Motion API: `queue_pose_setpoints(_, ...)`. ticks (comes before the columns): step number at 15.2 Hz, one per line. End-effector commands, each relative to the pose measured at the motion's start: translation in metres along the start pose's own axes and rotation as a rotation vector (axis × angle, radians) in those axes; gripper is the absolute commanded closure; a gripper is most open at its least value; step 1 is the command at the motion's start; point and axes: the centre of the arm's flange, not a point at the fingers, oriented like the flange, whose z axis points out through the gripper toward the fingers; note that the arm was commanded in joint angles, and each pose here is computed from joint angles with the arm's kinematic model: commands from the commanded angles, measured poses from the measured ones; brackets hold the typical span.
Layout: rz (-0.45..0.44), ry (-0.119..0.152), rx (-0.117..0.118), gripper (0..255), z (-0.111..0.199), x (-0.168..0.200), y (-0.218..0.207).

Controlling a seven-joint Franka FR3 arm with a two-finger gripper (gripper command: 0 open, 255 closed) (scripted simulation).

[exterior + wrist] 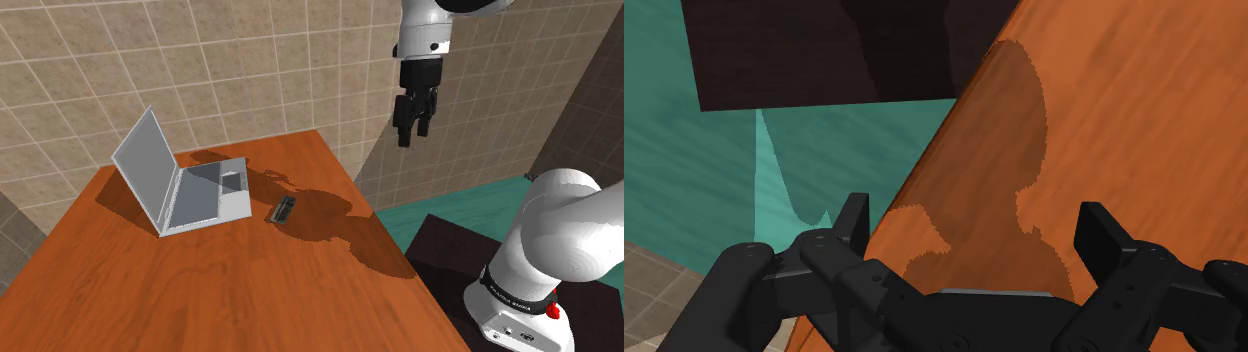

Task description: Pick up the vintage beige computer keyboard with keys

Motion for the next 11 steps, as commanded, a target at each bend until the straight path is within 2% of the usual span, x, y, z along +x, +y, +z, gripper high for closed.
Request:
queue_pose_setpoints(1, 0.0, 0.0, 0.0, 0, 0.0, 0.0, 0.0)
queue_pose_setpoints(11, 0.311, 0.034, 0.032, 0, 0.069, 0.078, -0.071)
